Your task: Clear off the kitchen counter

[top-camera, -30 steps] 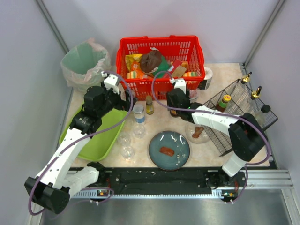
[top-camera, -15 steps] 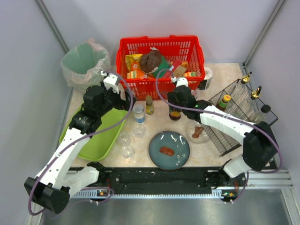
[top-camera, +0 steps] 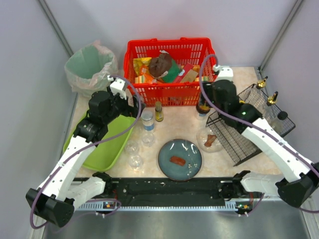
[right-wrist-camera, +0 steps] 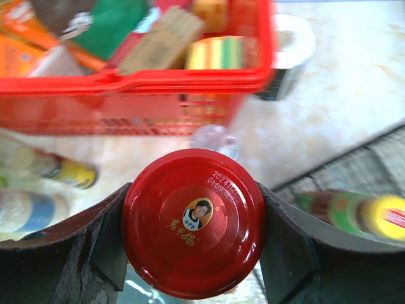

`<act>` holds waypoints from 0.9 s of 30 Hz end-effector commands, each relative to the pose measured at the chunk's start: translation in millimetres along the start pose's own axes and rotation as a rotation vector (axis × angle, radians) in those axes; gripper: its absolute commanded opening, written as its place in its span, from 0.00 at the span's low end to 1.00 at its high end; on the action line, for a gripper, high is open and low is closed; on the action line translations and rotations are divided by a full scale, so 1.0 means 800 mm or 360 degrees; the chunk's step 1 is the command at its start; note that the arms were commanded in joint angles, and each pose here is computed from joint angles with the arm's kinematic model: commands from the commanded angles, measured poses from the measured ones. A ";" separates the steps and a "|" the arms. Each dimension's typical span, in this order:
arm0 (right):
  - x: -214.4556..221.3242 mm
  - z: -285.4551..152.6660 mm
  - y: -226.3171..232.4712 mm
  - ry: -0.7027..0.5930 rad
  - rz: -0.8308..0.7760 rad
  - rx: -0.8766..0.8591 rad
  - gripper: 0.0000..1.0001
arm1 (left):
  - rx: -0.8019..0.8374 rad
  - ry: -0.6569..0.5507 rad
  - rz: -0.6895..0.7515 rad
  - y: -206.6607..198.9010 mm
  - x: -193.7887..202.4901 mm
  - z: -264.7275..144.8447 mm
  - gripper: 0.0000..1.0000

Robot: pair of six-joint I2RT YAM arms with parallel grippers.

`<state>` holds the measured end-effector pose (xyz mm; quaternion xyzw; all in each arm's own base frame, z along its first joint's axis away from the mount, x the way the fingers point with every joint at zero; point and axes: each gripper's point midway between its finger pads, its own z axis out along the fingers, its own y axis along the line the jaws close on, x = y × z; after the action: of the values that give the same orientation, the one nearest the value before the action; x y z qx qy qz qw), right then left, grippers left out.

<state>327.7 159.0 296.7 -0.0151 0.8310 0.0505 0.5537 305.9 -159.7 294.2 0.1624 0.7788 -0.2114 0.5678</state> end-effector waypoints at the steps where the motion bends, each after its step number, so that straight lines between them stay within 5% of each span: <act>1: -0.062 -0.042 -0.072 -0.0253 0.0197 0.0214 0.00 | 0.0031 -0.0132 0.0022 -0.009 -0.037 -0.011 0.98; 27: -0.029 -0.116 -0.206 -0.0231 0.0276 0.0806 0.00 | 0.0049 -0.0116 0.0010 -0.011 -0.034 -0.009 0.98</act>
<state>264.6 3.9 312.2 0.1290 0.8233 -0.1025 0.5431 304.8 -161.4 294.8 0.1652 0.7778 -0.2160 0.5666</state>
